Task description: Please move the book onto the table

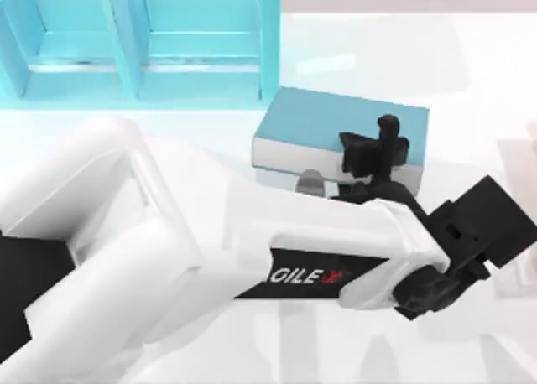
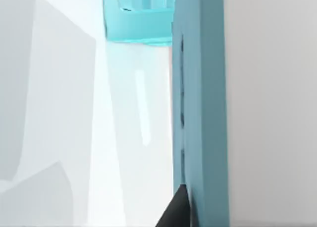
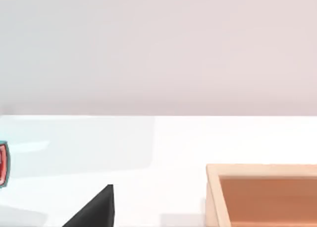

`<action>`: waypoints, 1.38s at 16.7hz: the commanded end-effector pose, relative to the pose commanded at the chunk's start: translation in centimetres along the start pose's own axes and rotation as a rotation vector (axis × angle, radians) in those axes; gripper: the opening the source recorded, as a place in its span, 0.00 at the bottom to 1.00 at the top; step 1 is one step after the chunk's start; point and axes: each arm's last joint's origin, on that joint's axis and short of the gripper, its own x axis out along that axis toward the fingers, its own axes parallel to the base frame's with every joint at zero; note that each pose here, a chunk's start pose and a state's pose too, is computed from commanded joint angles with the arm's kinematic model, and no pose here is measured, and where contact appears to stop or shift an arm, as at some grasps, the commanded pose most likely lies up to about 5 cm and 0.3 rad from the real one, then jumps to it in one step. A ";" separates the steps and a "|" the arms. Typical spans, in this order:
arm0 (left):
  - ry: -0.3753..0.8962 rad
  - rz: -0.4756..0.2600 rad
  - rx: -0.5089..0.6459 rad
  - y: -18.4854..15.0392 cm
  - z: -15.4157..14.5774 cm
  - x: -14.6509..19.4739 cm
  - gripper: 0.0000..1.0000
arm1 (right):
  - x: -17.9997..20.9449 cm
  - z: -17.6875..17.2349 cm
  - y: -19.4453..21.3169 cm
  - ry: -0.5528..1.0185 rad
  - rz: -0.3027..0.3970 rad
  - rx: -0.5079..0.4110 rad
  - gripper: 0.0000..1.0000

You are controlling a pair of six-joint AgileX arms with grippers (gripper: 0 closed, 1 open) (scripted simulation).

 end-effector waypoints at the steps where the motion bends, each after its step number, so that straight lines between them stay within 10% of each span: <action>1: -0.002 -0.010 -0.025 0.1 -0.3 -0.2 0.00 | 0.0 0.0 0.0 0.000 0.000 0.000 1.00; 23: -0.007 -0.013 -0.038 3.3 -0.7 0.1 0.00 | 0.0 0.0 0.0 0.000 0.000 0.000 1.00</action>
